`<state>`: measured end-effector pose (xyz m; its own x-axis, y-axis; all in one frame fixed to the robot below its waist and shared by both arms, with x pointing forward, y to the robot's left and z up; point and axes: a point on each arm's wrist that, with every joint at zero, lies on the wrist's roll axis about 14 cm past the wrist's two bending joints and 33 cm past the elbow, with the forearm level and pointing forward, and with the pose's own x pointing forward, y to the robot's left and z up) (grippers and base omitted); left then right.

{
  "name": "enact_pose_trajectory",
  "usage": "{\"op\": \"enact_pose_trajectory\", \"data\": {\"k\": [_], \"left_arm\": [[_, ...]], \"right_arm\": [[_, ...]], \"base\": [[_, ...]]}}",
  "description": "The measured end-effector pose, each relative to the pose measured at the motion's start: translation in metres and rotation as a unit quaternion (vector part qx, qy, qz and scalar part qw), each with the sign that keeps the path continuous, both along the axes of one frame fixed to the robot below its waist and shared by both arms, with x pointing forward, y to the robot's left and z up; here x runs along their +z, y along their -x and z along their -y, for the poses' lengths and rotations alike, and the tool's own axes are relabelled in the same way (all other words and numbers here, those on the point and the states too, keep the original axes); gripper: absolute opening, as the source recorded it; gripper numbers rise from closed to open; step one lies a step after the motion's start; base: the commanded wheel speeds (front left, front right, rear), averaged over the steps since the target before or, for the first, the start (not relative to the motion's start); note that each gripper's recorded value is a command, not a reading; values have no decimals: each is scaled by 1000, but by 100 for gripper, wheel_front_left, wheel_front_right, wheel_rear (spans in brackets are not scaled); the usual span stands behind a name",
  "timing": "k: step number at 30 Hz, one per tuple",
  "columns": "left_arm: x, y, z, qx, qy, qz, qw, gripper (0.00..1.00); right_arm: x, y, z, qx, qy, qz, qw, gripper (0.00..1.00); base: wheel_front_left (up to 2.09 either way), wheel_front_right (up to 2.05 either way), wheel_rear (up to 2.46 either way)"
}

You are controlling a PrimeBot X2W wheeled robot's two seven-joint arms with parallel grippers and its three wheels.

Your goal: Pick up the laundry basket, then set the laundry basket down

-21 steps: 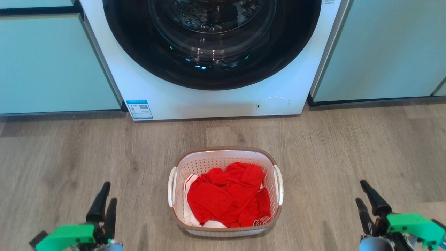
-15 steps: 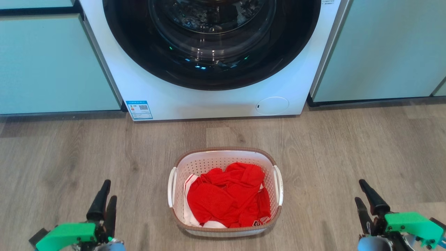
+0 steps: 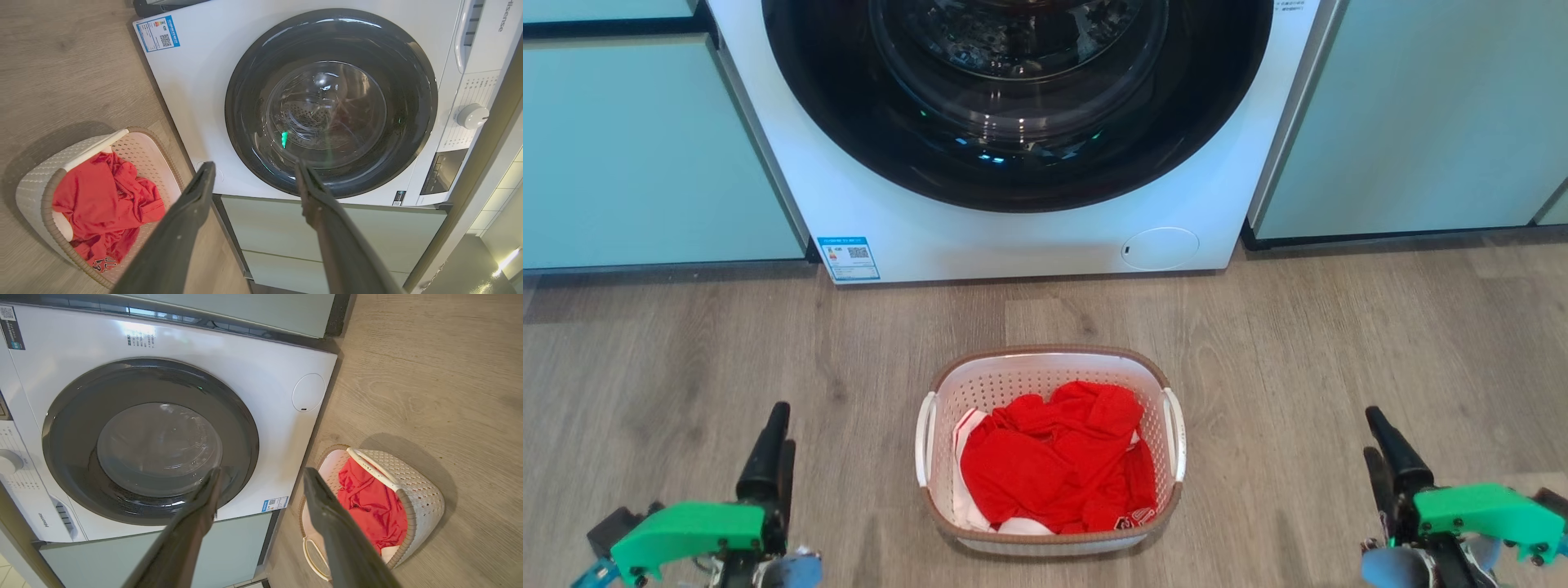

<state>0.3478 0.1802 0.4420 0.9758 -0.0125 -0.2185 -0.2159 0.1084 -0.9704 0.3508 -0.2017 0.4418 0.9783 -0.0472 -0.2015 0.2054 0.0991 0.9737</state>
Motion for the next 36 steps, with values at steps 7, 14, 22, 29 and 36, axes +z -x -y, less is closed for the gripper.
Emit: {"op": "enact_pose_trajectory", "data": {"k": [7,14,22,29,36], "left_arm": [[6,-3,8,-21,-53,6,998,100],[13,-6,16,-43,-133,13,990,100],[19,-7,23,-61,-210,23,976,100],[23,-8,26,-71,-259,27,963,100],[30,-9,28,-79,-316,40,945,100]], "right_arm": [[9,-3,-1,11,57,10,998,100],[19,-7,-8,32,131,24,991,100],[28,-10,-17,55,201,38,977,100],[34,-11,-23,66,244,49,966,100],[41,-12,-29,76,290,63,952,100]], "base": [[0,0,0],[0,0,0],[0,0,0],[0,0,0],[0,0,0]]}}
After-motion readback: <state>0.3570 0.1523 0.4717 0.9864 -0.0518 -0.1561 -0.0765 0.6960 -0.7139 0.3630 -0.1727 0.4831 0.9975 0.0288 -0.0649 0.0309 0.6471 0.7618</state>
